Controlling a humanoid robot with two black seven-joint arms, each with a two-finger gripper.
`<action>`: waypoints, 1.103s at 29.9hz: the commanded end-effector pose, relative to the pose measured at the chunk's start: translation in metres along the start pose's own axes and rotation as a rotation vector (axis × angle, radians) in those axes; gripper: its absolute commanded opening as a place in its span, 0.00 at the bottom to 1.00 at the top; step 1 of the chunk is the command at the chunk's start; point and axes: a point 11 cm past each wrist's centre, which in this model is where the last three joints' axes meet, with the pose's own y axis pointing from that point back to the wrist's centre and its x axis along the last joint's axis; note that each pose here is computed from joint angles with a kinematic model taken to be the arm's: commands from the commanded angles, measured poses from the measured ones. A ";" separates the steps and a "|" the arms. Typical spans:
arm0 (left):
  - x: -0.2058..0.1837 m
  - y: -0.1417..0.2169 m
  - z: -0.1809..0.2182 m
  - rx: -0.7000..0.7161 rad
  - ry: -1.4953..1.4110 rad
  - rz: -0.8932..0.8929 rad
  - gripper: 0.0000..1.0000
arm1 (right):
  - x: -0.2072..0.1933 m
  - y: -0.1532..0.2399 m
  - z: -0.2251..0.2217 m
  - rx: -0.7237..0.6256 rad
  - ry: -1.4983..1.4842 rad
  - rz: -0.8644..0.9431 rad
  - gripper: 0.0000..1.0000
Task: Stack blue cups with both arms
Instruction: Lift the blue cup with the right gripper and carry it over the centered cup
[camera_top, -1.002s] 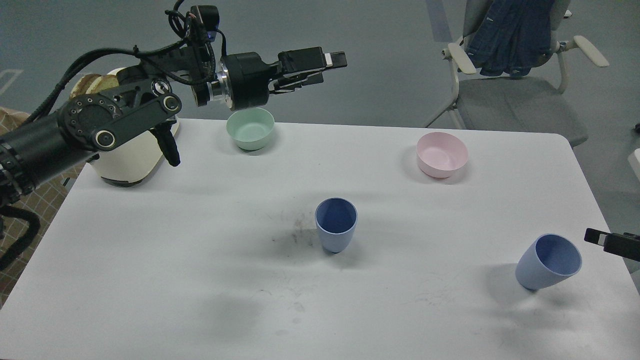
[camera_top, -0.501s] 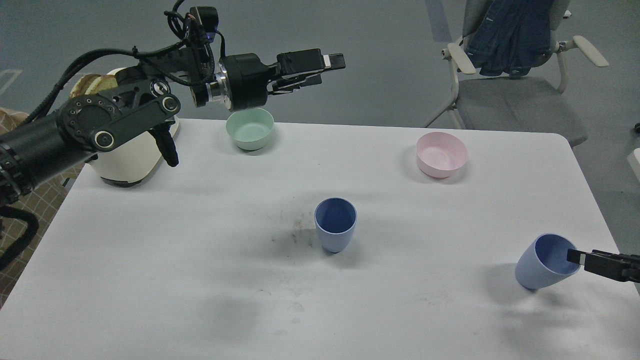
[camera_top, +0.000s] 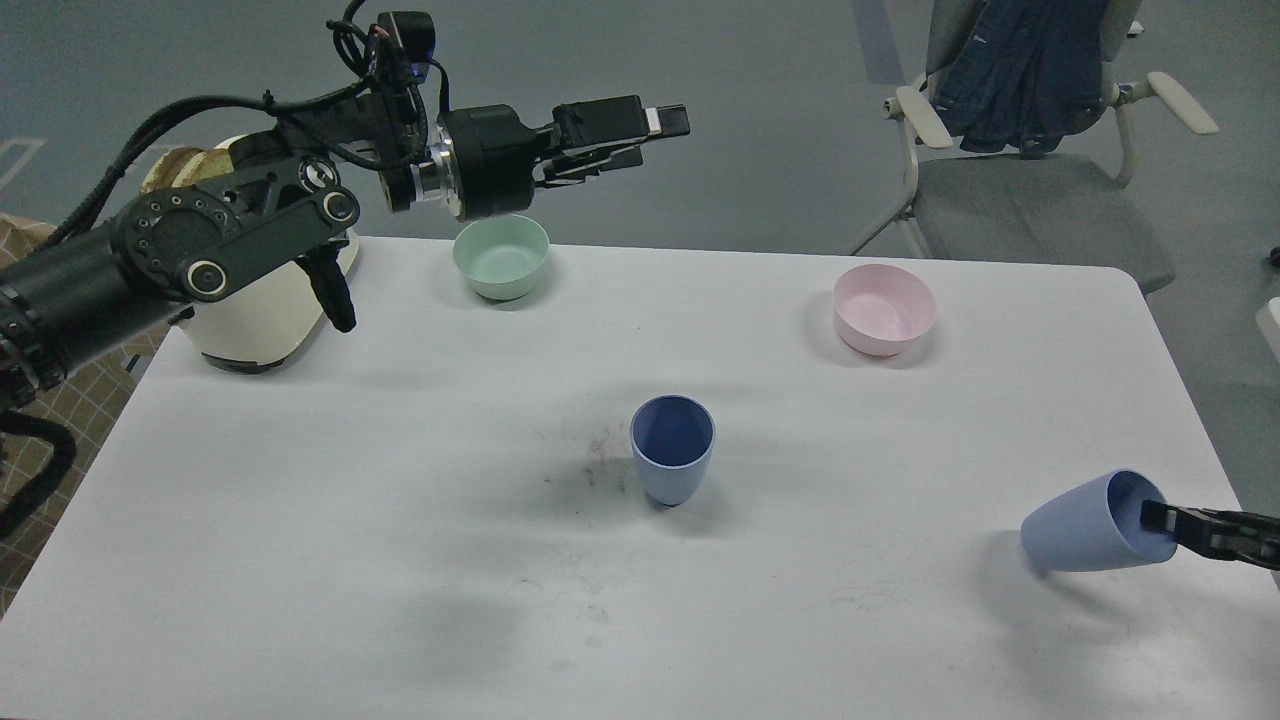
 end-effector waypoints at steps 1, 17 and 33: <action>0.000 0.000 0.000 0.000 0.001 0.000 0.94 | 0.029 0.010 -0.008 0.013 0.033 0.067 0.00; 0.004 0.005 -0.004 0.017 -0.004 0.010 0.94 | 0.210 -0.060 -0.140 0.146 0.438 0.124 0.00; 0.012 0.009 -0.016 0.054 0.000 0.040 0.95 | 0.174 -0.130 -0.319 0.347 0.817 -0.152 0.00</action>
